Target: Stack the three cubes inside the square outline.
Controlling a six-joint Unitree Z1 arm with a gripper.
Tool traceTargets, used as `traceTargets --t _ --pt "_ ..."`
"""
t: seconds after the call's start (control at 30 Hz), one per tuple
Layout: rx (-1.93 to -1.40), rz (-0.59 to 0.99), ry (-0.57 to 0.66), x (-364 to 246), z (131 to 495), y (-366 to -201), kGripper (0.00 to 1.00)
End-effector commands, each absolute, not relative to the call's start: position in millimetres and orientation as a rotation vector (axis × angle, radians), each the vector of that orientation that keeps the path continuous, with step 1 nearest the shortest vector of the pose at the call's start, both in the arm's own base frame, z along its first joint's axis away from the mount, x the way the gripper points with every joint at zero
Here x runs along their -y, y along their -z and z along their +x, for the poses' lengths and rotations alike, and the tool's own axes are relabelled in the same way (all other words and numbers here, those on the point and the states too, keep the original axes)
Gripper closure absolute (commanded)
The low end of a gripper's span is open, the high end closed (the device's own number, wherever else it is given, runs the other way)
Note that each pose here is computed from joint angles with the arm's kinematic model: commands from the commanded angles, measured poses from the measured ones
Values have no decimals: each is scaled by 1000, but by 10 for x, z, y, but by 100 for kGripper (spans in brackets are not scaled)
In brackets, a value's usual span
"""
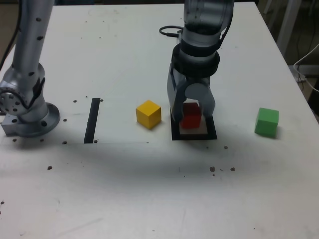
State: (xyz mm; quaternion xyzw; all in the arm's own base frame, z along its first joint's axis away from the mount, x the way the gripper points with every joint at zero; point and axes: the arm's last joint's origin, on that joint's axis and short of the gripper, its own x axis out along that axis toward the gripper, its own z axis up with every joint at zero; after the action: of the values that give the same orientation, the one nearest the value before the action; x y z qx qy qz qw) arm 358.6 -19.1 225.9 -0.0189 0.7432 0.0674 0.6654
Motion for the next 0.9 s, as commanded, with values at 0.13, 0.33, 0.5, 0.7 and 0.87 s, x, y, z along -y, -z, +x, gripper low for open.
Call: traceTargets --t 0.13,0.33,0.5,0.7,0.87 --pt "-1662 -28 -134 200 3608 -2262 34" --pt "-1652 -25 -128 200 3582 -2300 31" --pt "-1623 -22 -123 214 3493 -2459 30" --pt "-1622 -24 -147 218 3277 -2647 8" --pt "-1632 -32 -158 231 3192 -2686 0"
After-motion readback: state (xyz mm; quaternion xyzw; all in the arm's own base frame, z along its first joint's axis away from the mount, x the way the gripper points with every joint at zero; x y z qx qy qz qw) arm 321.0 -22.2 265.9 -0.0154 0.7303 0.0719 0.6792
